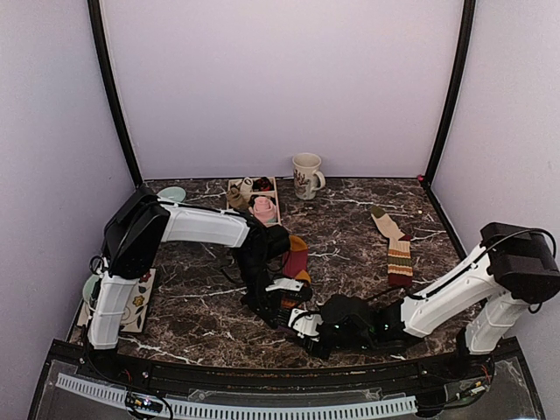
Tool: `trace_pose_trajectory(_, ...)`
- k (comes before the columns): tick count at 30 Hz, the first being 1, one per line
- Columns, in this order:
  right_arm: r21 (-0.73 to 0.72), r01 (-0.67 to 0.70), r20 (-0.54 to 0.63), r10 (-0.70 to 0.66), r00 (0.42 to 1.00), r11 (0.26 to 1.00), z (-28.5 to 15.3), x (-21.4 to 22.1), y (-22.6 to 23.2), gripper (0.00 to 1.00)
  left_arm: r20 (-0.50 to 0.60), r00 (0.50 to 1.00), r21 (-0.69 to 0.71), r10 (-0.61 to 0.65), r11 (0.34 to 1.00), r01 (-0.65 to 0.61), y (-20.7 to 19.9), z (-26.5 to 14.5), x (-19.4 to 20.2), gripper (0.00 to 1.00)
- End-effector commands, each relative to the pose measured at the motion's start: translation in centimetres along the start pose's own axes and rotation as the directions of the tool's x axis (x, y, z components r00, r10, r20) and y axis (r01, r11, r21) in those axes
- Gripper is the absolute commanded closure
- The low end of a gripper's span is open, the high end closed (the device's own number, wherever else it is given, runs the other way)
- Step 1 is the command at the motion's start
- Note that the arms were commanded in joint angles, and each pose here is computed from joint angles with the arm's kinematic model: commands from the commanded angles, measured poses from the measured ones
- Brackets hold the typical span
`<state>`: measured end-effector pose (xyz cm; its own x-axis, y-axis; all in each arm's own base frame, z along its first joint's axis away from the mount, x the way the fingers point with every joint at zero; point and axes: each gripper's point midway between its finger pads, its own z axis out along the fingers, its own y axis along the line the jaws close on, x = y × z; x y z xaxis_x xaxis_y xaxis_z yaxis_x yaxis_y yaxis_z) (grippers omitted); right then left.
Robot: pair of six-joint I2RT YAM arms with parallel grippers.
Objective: Roll the socks
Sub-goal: Roll the sock at the center of the board.
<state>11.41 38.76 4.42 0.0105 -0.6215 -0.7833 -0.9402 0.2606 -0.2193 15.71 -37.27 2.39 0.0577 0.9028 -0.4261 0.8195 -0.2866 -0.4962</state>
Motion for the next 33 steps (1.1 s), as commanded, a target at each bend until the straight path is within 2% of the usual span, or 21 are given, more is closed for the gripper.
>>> trace_pose_trajectory(1,0.026,0.058,0.029,-0.058,0.998,0.998,1.0,-1.0,-0.2,0.67,-0.060,0.997,0.070,-0.055,0.996,0.059,-0.9,1.0,1.9,1.00)
trace_pose_trajectory(10,0.030,0.020,0.047,-0.021,0.999,0.999,2.8,-1.0,-0.5,0.71,-0.068,0.996,0.073,-0.061,0.995,0.066,-0.8,1.1,2.4,1.00)
trace_pose_trajectory(20,0.016,-0.088,0.046,0.087,0.995,0.996,2.6,0.4,-0.3,0.99,-0.070,0.995,0.033,-0.073,0.997,0.075,0.0,0.8,2.7,0.99)
trace_pose_trajectory(22,0.008,-0.116,0.036,0.116,0.993,0.993,2.5,1.0,-0.2,1.00,-0.064,0.996,0.009,-0.069,0.998,0.069,0.3,0.4,2.6,0.94)
trace_pose_trajectory(26,-0.014,-0.191,-0.005,0.191,0.982,0.981,2.3,2.9,0.0,1.00,-0.013,0.998,-0.068,-0.068,0.995,0.067,1.1,-1.2,1.8,0.73)
trace_pose_trajectory(28,-0.026,-0.243,-0.034,0.242,0.970,0.970,2.3,4.0,-0.1,1.00,0.033,0.997,-0.111,-0.069,0.991,0.072,1.0,-2.5,1.5,0.66)
trace_pose_trajectory(30,-0.045,-0.298,-0.067,0.295,0.953,0.953,2.3,4.8,-0.2,1.00,0.034,0.998,-0.163,-0.043,0.985,0.048,0.8,-3.2,2.0,0.63)
trace_pose_trajectory(33,-0.068,-0.381,-0.117,0.372,0.921,0.922,2.4,5.5,-0.5,1.00,-0.019,1.000,-0.219,-0.017,0.976,0.012,-0.3,-3.7,3.9,0.62)
